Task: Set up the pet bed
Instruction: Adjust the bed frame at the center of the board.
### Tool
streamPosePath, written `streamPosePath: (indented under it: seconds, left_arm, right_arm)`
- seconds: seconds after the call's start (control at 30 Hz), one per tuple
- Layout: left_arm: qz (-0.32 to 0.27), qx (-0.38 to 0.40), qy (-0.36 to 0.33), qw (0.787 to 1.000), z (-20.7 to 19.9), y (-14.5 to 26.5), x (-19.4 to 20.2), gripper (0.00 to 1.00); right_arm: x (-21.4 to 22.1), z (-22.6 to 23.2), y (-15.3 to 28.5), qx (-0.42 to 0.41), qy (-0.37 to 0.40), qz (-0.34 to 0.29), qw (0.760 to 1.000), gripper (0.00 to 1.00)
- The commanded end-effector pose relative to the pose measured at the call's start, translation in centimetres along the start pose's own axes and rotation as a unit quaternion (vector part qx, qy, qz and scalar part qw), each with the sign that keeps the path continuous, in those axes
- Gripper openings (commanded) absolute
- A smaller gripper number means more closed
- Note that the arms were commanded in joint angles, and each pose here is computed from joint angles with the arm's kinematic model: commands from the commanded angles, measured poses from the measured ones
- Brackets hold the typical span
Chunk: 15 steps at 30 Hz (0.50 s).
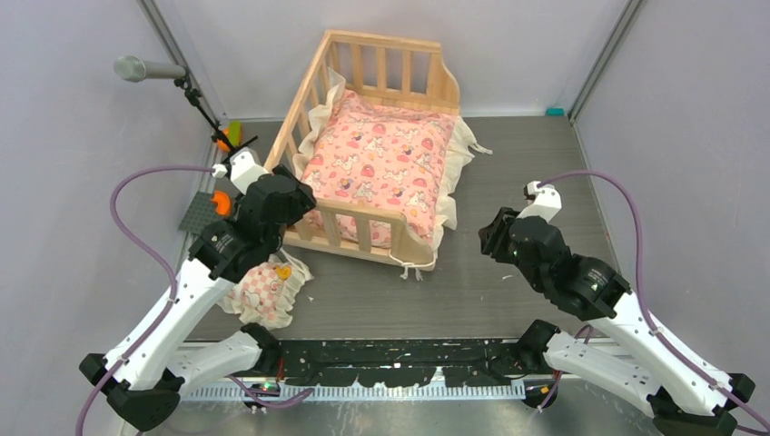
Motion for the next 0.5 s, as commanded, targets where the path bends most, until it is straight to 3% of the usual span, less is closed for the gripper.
streamPosePath:
  seconds: [0.0, 0.37, 0.47]
  left_arm:
    - [0.163, 0.061, -0.265, 0.949, 3.2, 2.7, 2.9, 0.00]
    - [0.132, 0.005, -0.282, 0.950, 7.2, 4.2, 1.7, 0.00]
    - [0.133, -0.003, -0.291, 0.947, 7.4, 3.8, 1.9, 0.00]
  right_arm:
    - [-0.9, -0.3, 0.1, 0.018, 0.017, -0.012, 1.000, 0.47]
    - [-5.0, 0.9, -1.5, 0.053, 0.071, -0.013, 0.996, 0.48]
    - [-7.6, 1.1, -2.3, 0.038, 0.098, -0.018, 0.994, 0.54]
Point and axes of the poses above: each gripper's point midway between its finger pads, its own y axis back along the fingers, its own z axis along the line the jaws close on, x = y × z, the point moved 8 cm from there along y, back along the fingers, and after that the axes turned 13 degrees about y, right-handed, at the moved point
